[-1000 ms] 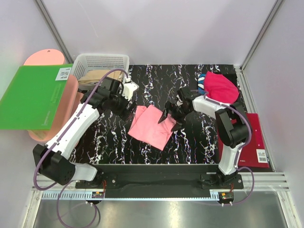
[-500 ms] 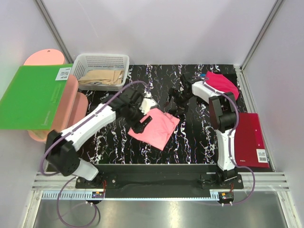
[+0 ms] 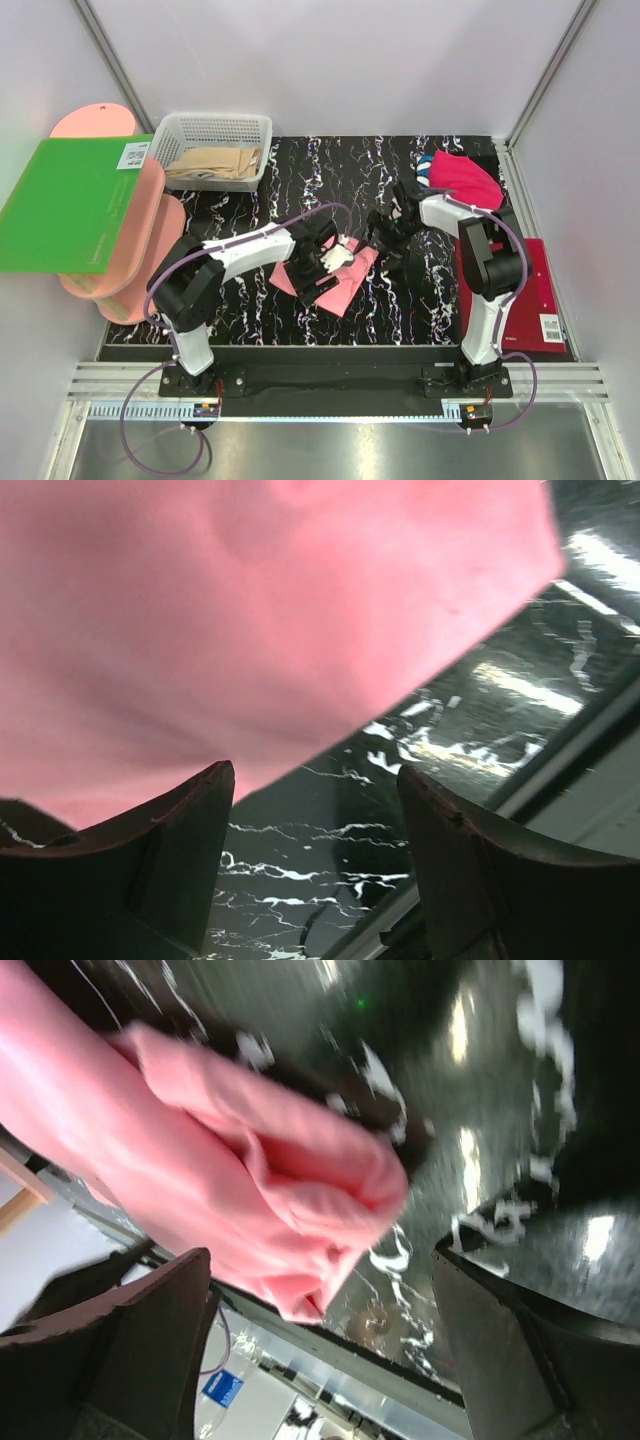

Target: Fold and stack the t-shirts

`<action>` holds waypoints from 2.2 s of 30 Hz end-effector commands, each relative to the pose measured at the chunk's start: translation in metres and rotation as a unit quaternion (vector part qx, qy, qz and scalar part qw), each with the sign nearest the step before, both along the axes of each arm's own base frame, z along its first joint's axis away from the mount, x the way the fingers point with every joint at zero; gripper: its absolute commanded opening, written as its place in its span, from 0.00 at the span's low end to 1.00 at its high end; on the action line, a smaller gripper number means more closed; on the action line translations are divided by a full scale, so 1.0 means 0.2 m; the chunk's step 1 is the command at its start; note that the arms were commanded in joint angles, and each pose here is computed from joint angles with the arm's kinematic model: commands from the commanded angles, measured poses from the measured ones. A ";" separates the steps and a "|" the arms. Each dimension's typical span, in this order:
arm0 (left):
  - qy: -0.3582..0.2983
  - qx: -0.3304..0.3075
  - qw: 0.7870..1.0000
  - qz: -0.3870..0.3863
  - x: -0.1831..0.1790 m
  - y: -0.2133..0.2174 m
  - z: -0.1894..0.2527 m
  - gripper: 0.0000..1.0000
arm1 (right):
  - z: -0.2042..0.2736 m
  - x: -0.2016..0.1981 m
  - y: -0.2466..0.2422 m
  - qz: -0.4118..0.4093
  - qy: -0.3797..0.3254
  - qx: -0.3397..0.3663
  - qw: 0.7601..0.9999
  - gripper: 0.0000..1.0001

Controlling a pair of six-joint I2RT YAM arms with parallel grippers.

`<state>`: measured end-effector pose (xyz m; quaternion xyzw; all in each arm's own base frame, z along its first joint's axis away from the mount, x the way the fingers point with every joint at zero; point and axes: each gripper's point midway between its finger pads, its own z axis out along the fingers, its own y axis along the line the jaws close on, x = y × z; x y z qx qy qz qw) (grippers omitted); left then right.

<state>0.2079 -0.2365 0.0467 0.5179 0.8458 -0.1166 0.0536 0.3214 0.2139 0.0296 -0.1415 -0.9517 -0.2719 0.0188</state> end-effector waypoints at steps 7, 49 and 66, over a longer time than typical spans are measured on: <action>-0.020 0.043 0.998 0.040 0.18 0.20 -0.19 0.68 | 0.00 -0.19 -0.06 0.000 -0.015 -0.024 1.000 1.00; -0.163 0.037 0.981 0.093 0.67 0.17 0.23 0.83 | 0.05 0.39 0.07 0.022 -0.090 0.004 0.996 1.00; -0.113 0.040 0.989 0.091 0.63 0.07 -0.07 0.78 | -0.16 0.38 0.19 0.003 -0.037 0.078 0.996 1.00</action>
